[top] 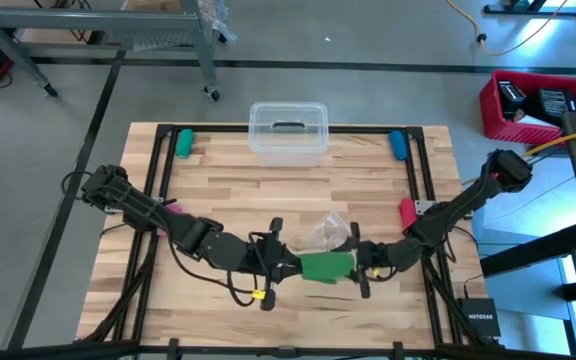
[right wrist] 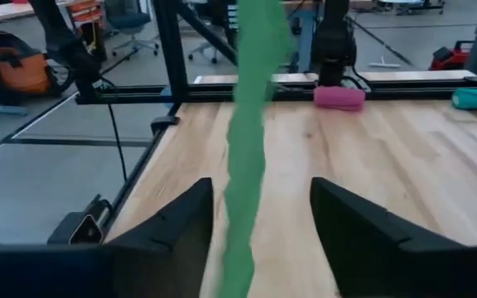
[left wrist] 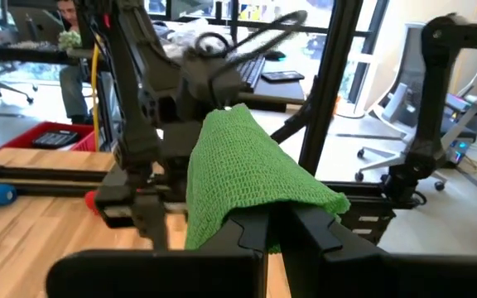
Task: Roll bandage
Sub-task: Roll the green bandage
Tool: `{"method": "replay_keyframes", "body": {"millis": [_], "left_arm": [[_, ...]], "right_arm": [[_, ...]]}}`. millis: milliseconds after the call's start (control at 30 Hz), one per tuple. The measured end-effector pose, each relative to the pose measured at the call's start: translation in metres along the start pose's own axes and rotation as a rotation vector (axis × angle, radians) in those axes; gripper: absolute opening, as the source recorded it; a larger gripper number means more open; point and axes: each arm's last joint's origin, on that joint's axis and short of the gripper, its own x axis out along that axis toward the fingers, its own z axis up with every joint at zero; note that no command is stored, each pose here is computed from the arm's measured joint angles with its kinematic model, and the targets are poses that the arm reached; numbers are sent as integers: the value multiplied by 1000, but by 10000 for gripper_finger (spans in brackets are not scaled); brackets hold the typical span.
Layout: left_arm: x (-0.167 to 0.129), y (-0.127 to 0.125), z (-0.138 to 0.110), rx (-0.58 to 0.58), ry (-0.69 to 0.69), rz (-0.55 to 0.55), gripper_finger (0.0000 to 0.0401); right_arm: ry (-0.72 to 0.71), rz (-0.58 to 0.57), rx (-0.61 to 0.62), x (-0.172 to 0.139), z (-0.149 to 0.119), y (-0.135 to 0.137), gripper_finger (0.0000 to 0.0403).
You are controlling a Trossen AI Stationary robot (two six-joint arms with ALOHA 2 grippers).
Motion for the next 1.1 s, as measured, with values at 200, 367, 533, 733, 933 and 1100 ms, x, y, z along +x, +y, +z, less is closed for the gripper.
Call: {"method": "replay_keyframes", "body": {"millis": [200, 367, 533, 733, 933, 1100], "left_arm": [[1, 4, 1, 2, -6, 12, 11], [-9, 4, 19, -3, -66, -3, 11], [-42, 0, 54, -21, -162, -49, 11], [-77, 3, 81, 23, -276, -76, 11], [-85, 4, 98, 15, -433, -72, 11], [-94, 7, 110, 7, -547, -62, 11]], "right_arm": [[35, -69, -53, 6, -10, 0, 69], [67, -133, -104, 3, -15, 0, 17], [121, -250, -158, -2, -24, 1, 7], [167, -291, -136, -4, -38, -2, 5], [227, -363, -136, -1, -67, -8, 3], [261, -380, -105, 3, -83, -9, 3]]}}
